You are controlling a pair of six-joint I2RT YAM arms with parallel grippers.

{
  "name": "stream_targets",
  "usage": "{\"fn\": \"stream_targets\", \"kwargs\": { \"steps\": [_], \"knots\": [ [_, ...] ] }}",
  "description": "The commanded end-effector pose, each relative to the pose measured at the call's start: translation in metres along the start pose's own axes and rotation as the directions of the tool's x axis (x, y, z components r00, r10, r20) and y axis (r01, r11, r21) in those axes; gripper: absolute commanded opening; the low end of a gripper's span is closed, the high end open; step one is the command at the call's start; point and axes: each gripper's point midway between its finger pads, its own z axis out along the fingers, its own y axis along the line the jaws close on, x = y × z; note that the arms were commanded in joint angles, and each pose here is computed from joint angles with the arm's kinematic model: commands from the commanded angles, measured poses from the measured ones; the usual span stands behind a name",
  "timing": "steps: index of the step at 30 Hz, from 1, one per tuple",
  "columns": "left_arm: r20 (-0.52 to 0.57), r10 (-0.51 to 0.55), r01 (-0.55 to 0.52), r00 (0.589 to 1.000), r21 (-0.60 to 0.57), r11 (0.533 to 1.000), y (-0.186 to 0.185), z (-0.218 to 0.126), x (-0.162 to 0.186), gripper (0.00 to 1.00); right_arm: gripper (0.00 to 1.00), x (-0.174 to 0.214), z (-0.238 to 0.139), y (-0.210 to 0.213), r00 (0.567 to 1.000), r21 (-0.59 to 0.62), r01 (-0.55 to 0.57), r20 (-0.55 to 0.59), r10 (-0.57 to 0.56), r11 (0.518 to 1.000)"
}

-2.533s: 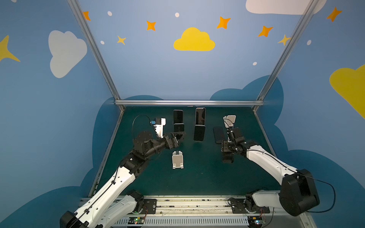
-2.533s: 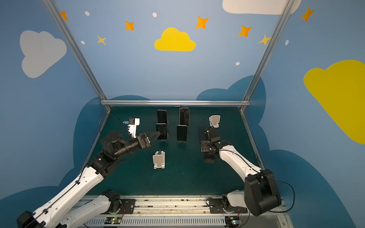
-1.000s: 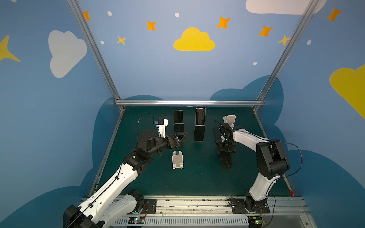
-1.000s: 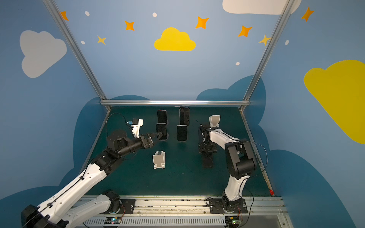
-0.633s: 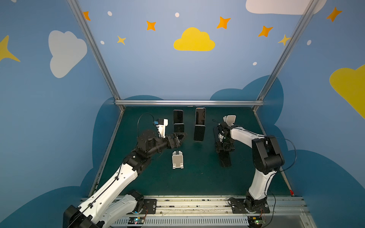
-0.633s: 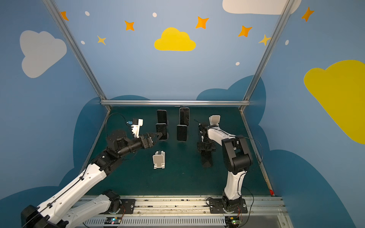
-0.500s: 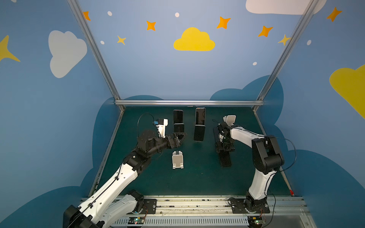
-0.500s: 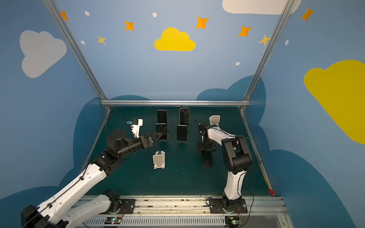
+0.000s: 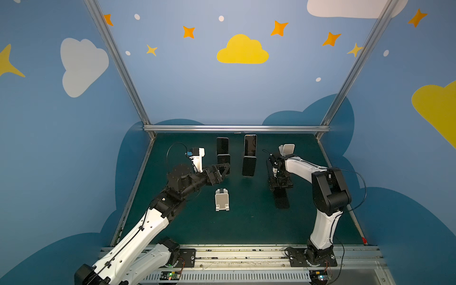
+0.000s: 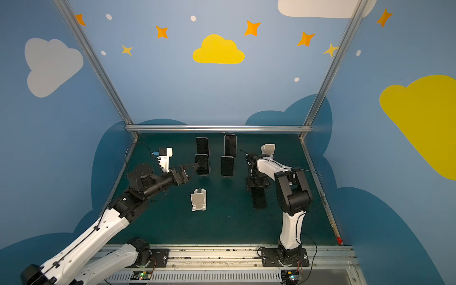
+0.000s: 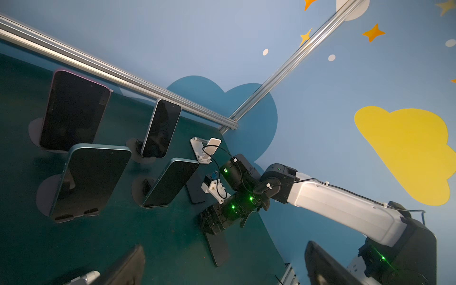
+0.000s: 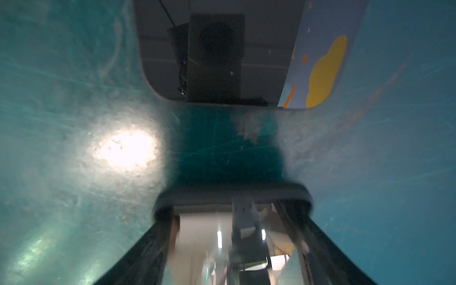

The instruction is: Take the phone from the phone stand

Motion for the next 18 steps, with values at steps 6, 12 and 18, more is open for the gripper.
{"fn": "stream_targets", "kwargs": {
  "steps": [6,12,18],
  "knots": [
    [0.002,0.02,-0.02,1.0,0.005,1.0,-0.002,0.001,-0.002,1.0,0.81,0.0,0.0,-0.002,1.0,0.006,-0.02,0.013,0.02,1.0],
    [0.003,0.021,-0.021,1.0,0.009,1.0,-0.003,0.0,-0.002,1.0,0.83,-0.003,-0.023,-0.008,0.996,0.015,-0.043,0.08,0.041,0.999],
    [0.01,0.023,-0.023,1.0,-0.004,1.0,-0.001,-0.001,-0.003,1.0,0.86,-0.011,-0.073,-0.01,0.968,0.005,-0.101,0.232,0.097,0.995]
  ]
}}
